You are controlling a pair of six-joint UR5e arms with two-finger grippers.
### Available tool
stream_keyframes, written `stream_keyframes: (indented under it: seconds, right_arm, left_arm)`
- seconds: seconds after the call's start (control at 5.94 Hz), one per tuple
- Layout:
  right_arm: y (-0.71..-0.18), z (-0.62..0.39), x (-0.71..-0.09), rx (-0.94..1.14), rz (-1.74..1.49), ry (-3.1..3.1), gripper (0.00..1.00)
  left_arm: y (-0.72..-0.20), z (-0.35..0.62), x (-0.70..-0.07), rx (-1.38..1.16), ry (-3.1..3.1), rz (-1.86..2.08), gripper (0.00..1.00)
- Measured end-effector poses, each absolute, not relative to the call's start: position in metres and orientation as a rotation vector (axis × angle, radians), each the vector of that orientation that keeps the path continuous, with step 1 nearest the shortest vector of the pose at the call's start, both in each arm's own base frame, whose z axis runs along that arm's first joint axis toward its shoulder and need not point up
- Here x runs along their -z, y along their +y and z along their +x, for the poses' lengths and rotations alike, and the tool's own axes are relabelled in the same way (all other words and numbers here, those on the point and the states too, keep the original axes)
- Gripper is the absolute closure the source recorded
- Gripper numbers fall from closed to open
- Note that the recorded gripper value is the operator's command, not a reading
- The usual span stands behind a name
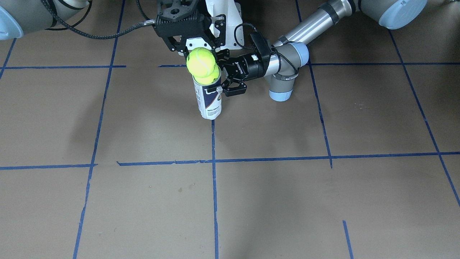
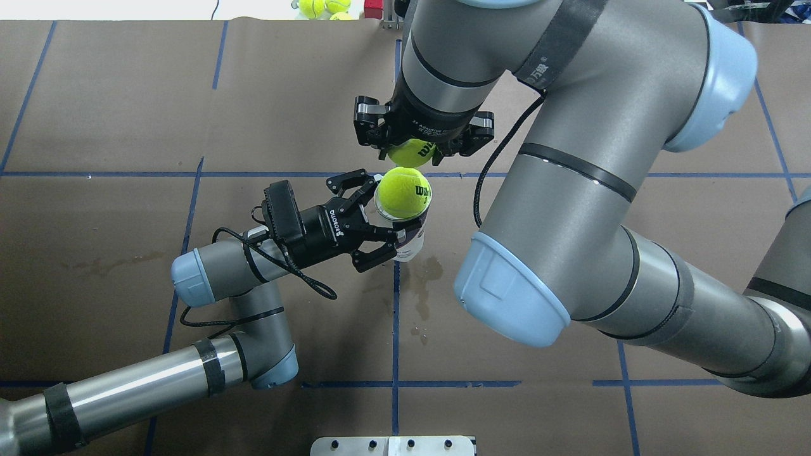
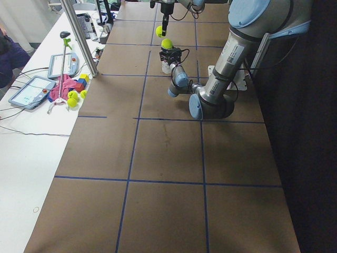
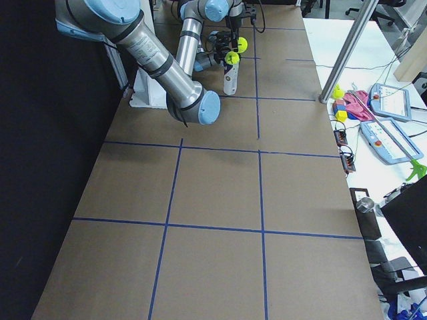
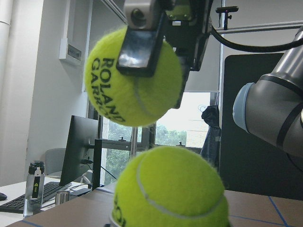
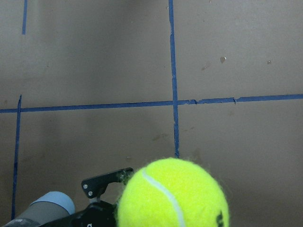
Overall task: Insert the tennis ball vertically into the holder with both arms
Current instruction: 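Lower the right gripper's ball onto the ball in the cup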
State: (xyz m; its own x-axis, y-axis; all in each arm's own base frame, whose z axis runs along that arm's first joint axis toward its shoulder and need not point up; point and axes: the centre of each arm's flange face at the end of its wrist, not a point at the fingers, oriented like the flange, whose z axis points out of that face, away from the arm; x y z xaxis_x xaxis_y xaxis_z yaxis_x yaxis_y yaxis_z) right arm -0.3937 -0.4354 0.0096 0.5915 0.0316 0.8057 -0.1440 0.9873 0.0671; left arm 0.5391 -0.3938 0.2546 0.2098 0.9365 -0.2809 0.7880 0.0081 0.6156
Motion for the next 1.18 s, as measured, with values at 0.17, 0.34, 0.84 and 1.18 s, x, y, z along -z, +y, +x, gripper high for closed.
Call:
stream_keyframes:
  seconds: [0.17, 0.34, 0.84, 1.18]
  right_arm:
    - [-0.436, -0.394, -0.01, -0.102, 0.13, -0.932, 0.8]
    - [-0.435, -0.394, -0.01, -0.103, 0.124, -0.925, 0.8]
    - [-0.422, -0.409, -0.01, -0.09, 0.111, -0.881, 0.8]
    - [-0.417, -0.416, -0.013, -0.082, 0.111, -0.87, 0.79]
  left_arm:
    - [-0.395, 0.541, -0.259, -0.282, 1.601, 1.8, 0.25]
    - [-0.395, 0.543, -0.263, -0.285, 1.596, 1.795, 0.25]
    - [-0.389, 0.552, -0.27, -0.296, 1.599, 1.775, 0.25]
    - [-0.379, 0.56, -0.277, -0.283, 1.607, 1.761, 0.25]
